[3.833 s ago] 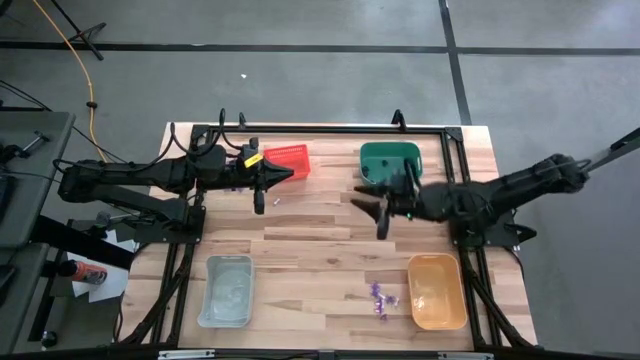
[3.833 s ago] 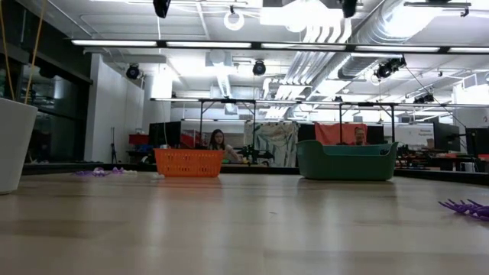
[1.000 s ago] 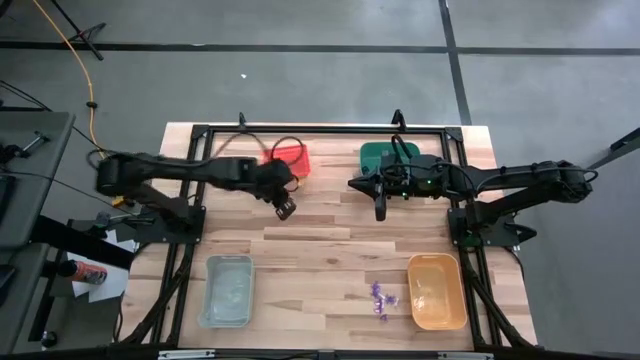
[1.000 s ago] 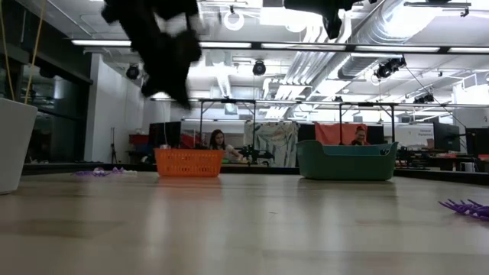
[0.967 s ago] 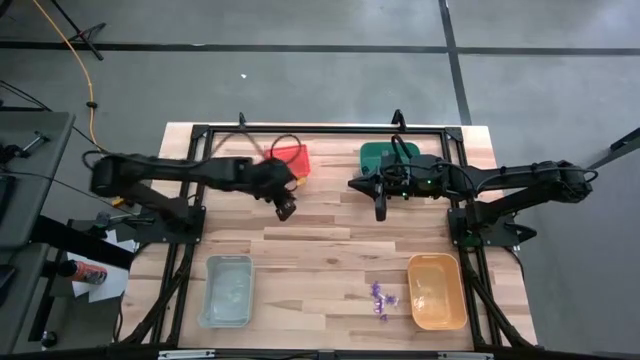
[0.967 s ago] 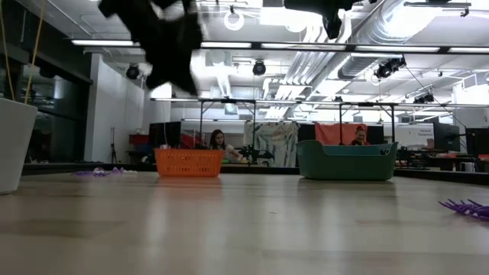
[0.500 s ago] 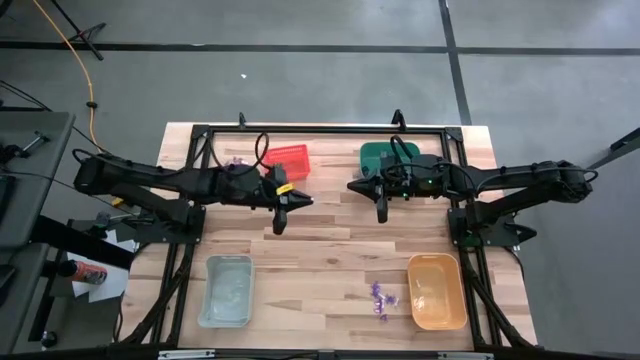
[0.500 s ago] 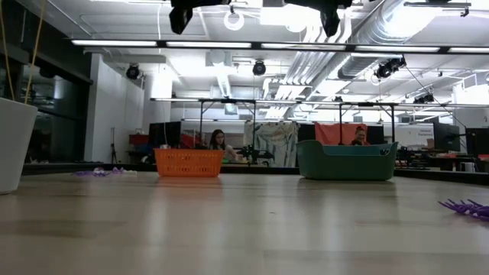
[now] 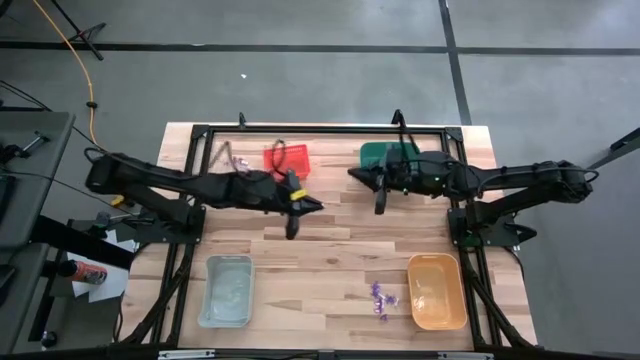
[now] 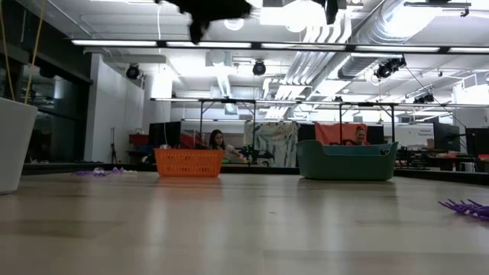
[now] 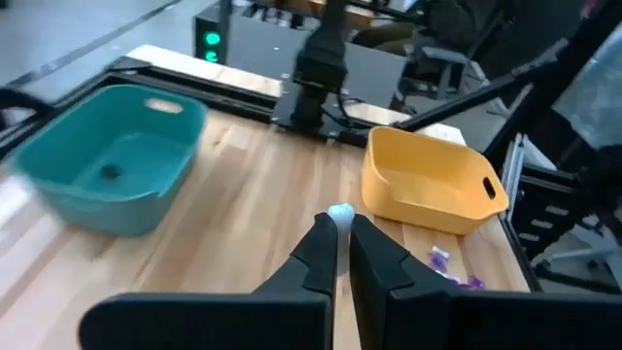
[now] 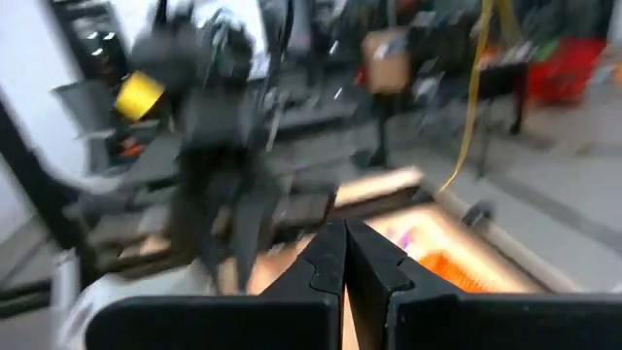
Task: Sort Halloween decoration
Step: Put the white bone toy into the yellow bin
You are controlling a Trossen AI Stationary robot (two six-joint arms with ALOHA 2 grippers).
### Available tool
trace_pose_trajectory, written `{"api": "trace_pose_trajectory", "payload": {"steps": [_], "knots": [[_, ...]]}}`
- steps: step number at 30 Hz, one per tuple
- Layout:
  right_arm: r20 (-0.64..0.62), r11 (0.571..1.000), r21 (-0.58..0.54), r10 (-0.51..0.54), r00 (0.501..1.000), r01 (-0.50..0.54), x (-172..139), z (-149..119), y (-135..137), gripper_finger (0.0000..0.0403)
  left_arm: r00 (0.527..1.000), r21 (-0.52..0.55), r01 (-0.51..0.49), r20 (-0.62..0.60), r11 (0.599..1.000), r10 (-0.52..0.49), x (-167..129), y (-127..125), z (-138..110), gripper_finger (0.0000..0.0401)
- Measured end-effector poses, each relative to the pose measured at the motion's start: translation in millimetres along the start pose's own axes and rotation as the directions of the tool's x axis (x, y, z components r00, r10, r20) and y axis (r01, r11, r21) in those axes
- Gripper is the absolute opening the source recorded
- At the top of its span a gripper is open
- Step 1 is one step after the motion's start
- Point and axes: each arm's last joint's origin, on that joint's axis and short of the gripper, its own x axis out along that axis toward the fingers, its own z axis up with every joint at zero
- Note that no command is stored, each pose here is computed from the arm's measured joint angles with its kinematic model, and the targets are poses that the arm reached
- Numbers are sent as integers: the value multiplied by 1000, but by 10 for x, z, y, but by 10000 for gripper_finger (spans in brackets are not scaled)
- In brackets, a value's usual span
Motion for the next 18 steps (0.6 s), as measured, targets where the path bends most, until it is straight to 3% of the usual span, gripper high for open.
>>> {"api": "trace_pose_trajectory", "payload": {"steps": [4, 9, 13, 18], "knots": [[142, 992, -59, -100, 985, 109, -91, 176, -27, 0, 996, 31, 65, -62, 997, -63, 482, -78, -133, 1], [260, 977, -50, -190, 947, 209, -246, 367, -117, 0, 990, 139, 110, -102, 984, -96, 1083, -236, -266, 0], [278, 972, -43, -212, 937, 232, -326, 426, -183, 0, 985, 195, 154, -104, 969, -136, 1539, -353, -343, 0], [261, 969, -48, -223, 939, 243, -338, 417, -209, 0, 969, 200, 246, -17, 948, -248, 2034, -504, -348, 0]]}}
